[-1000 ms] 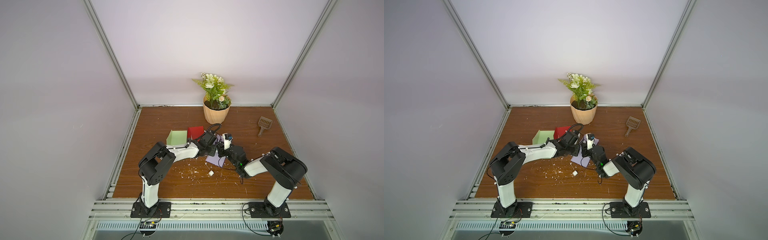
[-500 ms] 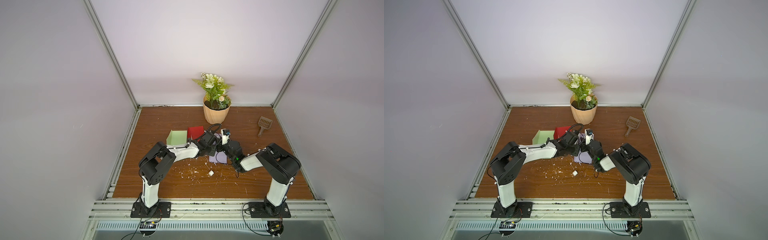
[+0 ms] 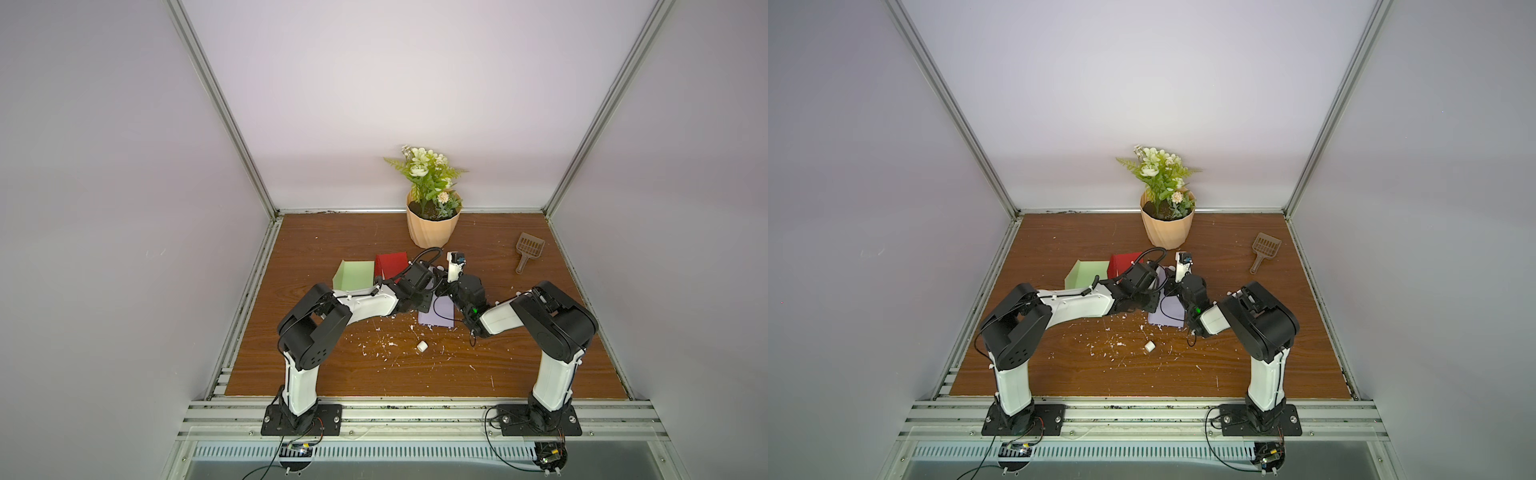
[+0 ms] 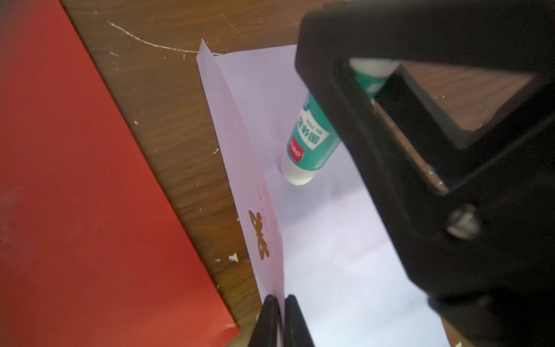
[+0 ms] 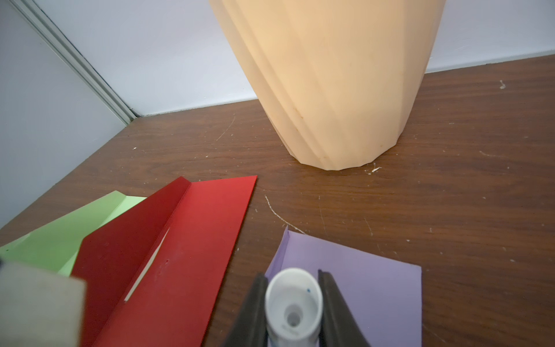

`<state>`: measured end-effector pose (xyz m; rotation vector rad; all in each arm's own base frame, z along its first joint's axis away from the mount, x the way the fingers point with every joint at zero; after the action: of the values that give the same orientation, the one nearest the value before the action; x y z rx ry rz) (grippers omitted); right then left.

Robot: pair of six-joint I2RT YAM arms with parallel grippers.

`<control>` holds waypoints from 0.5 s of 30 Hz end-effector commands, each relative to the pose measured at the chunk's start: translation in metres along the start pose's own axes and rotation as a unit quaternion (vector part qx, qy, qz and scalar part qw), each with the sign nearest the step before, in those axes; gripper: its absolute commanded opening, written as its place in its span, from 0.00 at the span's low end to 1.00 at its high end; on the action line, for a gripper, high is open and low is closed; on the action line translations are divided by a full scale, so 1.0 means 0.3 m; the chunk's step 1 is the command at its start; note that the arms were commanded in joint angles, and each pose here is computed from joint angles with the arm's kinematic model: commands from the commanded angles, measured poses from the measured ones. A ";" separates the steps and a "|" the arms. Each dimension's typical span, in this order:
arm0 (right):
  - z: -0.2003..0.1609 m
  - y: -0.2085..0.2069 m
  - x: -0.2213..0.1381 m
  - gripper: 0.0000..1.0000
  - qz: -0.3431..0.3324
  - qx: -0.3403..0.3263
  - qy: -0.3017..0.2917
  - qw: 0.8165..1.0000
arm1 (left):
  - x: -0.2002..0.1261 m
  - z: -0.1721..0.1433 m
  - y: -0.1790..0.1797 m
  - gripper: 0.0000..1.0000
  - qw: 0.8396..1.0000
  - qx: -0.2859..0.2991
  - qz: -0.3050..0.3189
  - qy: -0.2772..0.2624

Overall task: Seal the envelope with a glue stick
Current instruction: Apply the envelope at the center of the board.

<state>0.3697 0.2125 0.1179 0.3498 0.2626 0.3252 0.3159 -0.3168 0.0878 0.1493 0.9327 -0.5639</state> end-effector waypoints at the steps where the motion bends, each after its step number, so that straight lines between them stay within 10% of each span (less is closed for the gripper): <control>1: 0.062 0.022 -0.036 0.00 0.038 0.051 -0.004 0.998 | 0.023 -0.032 -0.002 0.10 1.000 -0.002 0.008 0.027; 15: 0.210 -0.061 -0.106 0.00 0.112 0.228 -0.016 0.967 | 0.021 -0.021 -0.006 0.14 1.000 -0.006 0.008 0.028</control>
<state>0.3683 0.1650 0.1484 0.7483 0.3148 0.3910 0.3132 -0.3135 0.0783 0.1616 0.9756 -0.5439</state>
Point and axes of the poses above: each gripper's point midway between its finger pads, its own x axis out along the fingers, its own y axis along the line the jaws close on, z = x × y, the point moved 5 cm from there along -x, back along the fingers, and after that the axes turned 8 degrees about x, right-handed, at the moved point
